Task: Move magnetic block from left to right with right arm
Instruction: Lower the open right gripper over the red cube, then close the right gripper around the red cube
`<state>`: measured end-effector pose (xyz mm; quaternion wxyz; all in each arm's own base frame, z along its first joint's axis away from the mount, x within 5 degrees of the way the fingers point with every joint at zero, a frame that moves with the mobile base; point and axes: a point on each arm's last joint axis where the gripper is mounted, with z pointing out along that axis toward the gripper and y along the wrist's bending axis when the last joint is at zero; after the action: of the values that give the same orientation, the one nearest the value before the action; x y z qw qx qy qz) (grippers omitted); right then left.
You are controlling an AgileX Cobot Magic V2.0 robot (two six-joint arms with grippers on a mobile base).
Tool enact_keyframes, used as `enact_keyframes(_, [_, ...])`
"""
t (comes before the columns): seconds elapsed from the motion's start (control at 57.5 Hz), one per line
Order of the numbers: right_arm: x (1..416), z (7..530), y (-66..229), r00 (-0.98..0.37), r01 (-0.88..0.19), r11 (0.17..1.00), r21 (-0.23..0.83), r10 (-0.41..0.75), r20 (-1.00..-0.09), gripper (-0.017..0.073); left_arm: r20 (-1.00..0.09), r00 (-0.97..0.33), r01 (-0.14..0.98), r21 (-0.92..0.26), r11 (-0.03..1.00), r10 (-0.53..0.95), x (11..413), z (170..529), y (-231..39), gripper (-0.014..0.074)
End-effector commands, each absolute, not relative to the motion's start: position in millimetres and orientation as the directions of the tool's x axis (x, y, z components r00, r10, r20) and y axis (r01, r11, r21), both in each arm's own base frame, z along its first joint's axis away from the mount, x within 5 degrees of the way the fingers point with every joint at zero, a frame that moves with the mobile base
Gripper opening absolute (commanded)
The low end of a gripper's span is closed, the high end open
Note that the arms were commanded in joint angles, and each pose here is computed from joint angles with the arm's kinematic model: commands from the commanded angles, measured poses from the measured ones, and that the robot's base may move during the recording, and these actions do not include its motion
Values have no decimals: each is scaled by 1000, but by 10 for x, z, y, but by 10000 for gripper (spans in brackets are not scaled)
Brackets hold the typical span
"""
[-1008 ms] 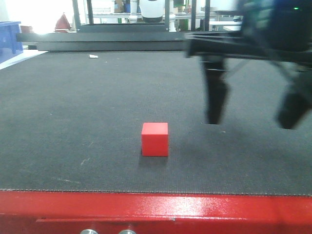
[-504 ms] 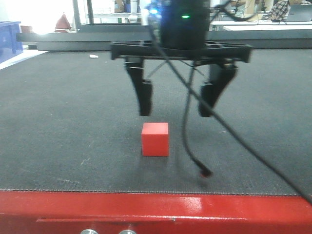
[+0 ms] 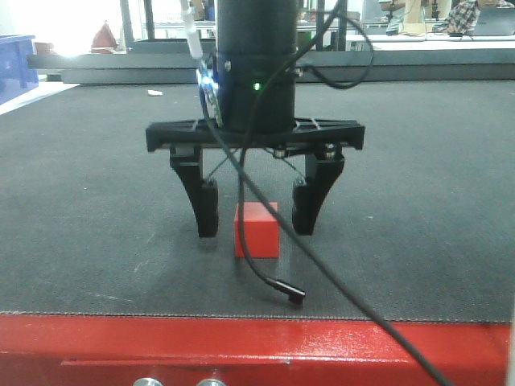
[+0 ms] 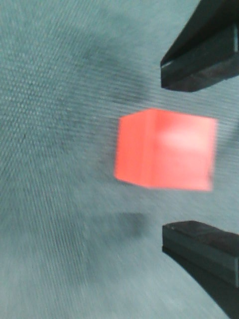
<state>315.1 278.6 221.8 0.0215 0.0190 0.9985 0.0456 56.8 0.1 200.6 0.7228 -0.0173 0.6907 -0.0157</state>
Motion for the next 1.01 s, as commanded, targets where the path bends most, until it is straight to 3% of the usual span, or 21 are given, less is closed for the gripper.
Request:
enact_keyframes(0.0, [3134, 2541, 2757, -993, 59, 988, 146, 73, -96, 629, -990, 129, 0, -56, 998, -56, 554, 2061, 5, -126])
enact_keyframes(0.504, [3151, 2507, 2761, -991, 72, 987, 146, 86, -98, 615, -990, 129, 0, -56, 998, -56, 554, 2061, 5, -126])
enact_keyframes(0.626, [3156, 2508, 2758, -991, 70, 987, 143, 85, -104, 521, -990, 129, 0, -56, 998, -56, 554, 2061, 5, -126])
enact_keyframes(0.782, [3173, 2508, 2741, -989, 62, 990, 125, 78, -125, 294, -990, 129, 0, -56, 998, -56, 554, 2061, 5, -126])
enact_keyframes(0.991, [3158, 2532, 2728, -990, 63, 991, 117, 77, -117, 235, -990, 129, 0, -56, 998, -56, 554, 2061, 5, -126])
